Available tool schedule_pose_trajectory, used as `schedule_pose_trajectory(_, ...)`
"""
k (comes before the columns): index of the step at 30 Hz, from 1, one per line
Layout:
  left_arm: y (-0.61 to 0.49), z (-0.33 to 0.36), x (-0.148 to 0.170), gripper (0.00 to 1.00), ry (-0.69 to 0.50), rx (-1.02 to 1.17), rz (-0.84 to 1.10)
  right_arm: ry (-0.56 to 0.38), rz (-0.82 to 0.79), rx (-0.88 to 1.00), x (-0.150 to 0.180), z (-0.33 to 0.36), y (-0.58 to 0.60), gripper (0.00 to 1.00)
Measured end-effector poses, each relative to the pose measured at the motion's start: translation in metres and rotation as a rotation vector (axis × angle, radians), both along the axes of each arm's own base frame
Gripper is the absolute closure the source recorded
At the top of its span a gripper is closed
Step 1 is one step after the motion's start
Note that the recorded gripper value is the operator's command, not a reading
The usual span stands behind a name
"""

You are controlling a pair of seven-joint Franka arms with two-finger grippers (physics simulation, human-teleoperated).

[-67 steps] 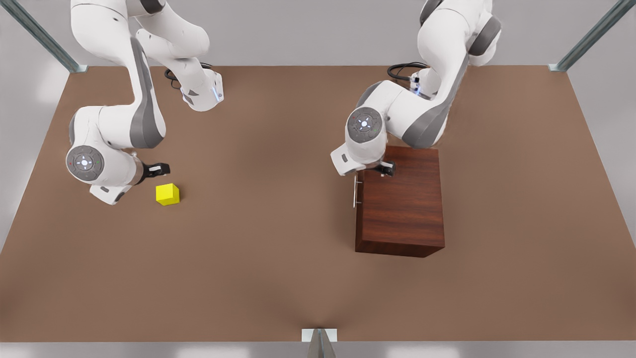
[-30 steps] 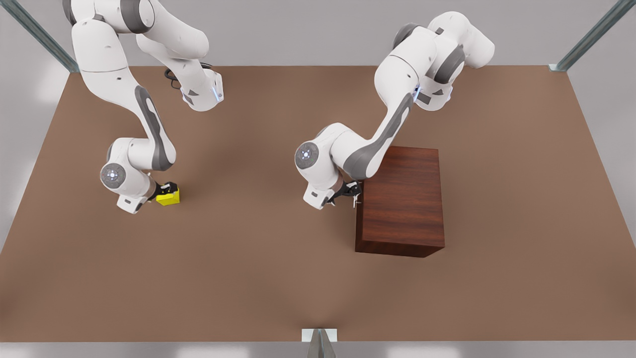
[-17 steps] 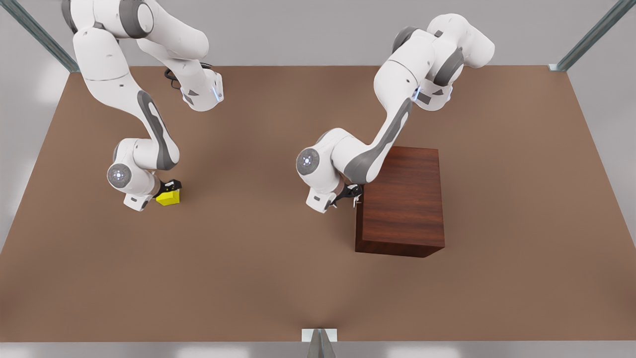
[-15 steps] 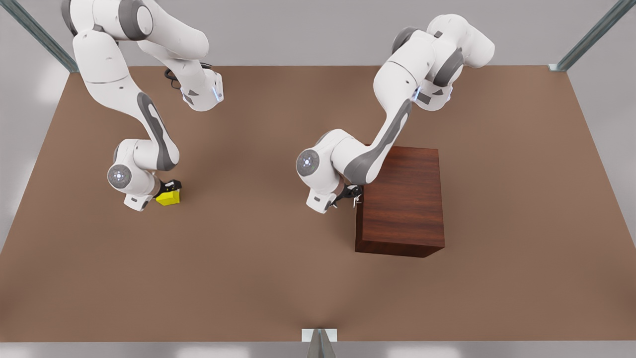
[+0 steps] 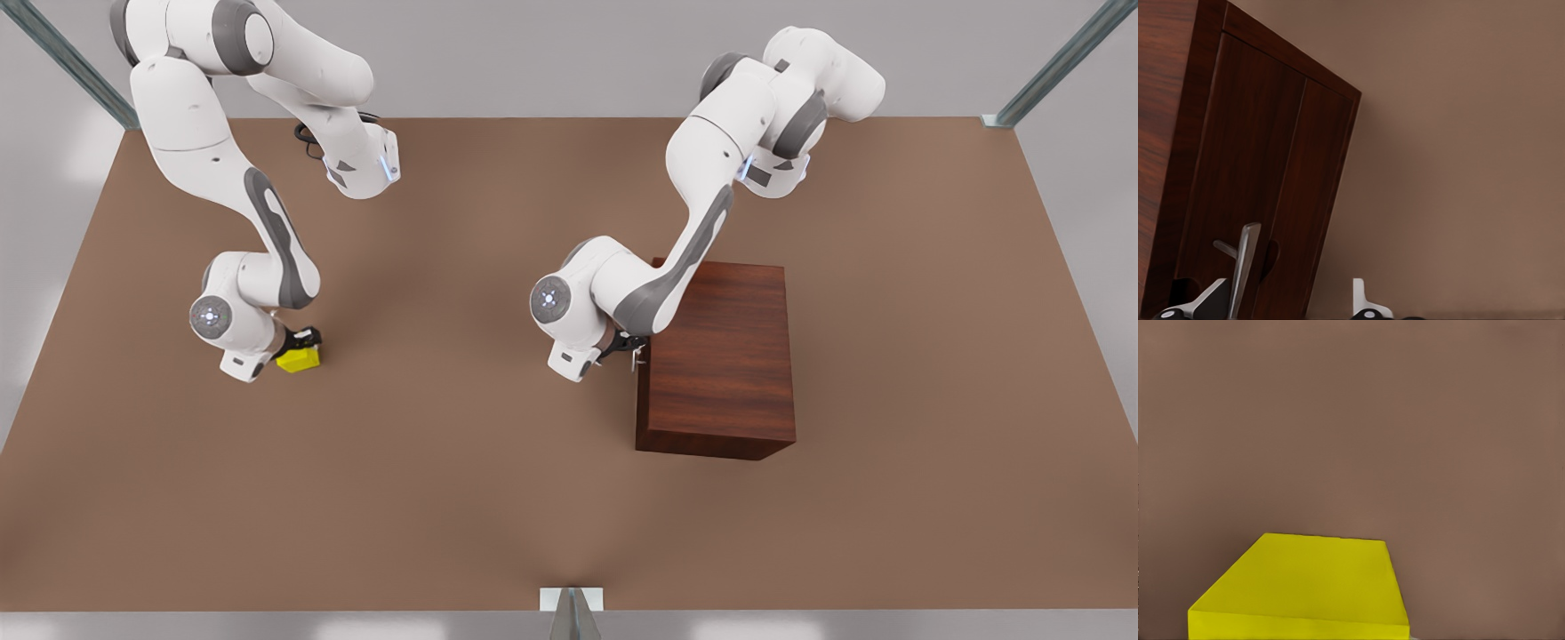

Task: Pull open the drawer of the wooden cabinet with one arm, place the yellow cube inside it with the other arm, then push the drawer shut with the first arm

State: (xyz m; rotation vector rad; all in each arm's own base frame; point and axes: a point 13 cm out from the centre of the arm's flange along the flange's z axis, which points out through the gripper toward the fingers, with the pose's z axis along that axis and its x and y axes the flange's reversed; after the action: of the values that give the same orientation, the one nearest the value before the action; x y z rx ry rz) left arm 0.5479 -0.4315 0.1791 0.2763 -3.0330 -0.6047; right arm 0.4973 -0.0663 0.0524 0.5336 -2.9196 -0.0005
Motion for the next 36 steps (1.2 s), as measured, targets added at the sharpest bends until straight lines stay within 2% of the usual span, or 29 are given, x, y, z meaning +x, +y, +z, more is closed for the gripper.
schedule_pose_trajectory(11, -0.02, 0.004, -0.01, 0.1, 0.014, -0.034, -0.034, -0.053, 0.098, 0.011, 0.071, 0.068, 0.036, 0.5)
schedule_pose_trajectory(23, -0.041, -0.002, -0.02, 0.1, 0.026, -0.06, -0.058, -0.079, 0.196, 0.014, 0.105, 0.09, 0.061, 0.5)
schedule_pose_trajectory(36, -0.072, -0.002, -0.031, 0.09, 0.009, -0.096, -0.094, -0.091, 0.268, 0.025, 0.119, 0.094, 0.058, 0.5)
